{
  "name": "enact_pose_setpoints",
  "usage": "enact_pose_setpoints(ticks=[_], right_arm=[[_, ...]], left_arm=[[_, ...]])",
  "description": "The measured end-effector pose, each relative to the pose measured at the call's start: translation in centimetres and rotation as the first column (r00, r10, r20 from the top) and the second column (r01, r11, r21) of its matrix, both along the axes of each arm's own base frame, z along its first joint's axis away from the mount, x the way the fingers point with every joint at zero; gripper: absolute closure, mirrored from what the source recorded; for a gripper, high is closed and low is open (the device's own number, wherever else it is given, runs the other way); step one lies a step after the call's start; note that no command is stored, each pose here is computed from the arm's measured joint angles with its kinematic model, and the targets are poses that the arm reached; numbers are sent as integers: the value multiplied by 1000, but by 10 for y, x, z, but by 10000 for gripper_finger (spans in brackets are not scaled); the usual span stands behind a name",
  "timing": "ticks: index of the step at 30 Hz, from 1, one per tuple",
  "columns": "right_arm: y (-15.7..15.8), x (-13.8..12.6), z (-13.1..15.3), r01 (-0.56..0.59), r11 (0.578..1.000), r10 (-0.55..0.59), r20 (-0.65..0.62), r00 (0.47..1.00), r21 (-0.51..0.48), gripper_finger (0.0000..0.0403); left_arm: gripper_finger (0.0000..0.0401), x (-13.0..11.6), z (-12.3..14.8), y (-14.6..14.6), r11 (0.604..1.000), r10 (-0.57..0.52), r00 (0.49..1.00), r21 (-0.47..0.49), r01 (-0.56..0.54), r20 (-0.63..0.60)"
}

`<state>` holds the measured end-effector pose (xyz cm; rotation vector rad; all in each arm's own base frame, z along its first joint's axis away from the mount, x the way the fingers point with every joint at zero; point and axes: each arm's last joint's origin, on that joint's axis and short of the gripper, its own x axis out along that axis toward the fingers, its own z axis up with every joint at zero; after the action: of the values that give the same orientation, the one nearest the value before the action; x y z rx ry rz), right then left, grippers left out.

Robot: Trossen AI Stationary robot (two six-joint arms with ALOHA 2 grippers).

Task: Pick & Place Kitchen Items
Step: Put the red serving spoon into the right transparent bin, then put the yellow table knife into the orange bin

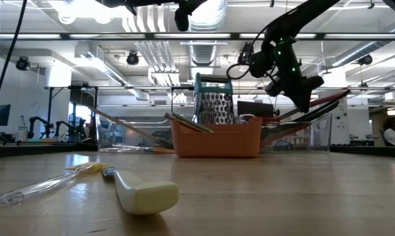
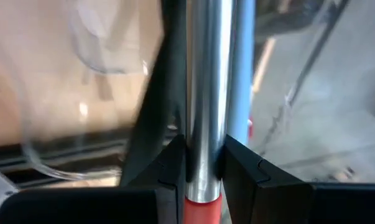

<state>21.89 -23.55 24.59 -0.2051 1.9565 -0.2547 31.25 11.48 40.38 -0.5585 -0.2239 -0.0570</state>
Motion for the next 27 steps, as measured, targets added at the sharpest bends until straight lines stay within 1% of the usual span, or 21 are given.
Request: enact_pose_setpoints(ticks=[3,6,7,9,11,14,18,22,27], right_arm=[[3,1,1,10,999,-13,57,998,47,342],[3,2,0,39,998,-43,79,996,48,341],[3,2,0,45,998,-49,82,995,46,334],[3,2,0,61,997,-64,87,994,39,304],[3,2,1,76,996,-80,97,992,38,265],[4,3,2,90,994,-97,130,987,58,218],[4,3,2,138,989,-143,145,979,46,179],[3,3,12,227,974,-223,195,955,-2,163],[9,-2,46,312,947,-272,327,905,-77,167]], left_arm=[[149,0,0,0,1000,6,1000,22,-6,0],[149,0,0,1,1000,9,1000,29,-9,0],[149,0,0,1,1000,9,1000,29,-9,0],[149,0,0,1,1000,9,1000,29,-9,0],[149,0,0,1,1000,9,1000,29,-9,1],[149,0,0,1,1000,9,1000,29,-9,1],[149,0,0,1,1000,9,1000,29,-9,1],[149,0,0,1,1000,9,1000,29,-9,1],[149,0,0,0,1000,0,1000,24,0,0]])
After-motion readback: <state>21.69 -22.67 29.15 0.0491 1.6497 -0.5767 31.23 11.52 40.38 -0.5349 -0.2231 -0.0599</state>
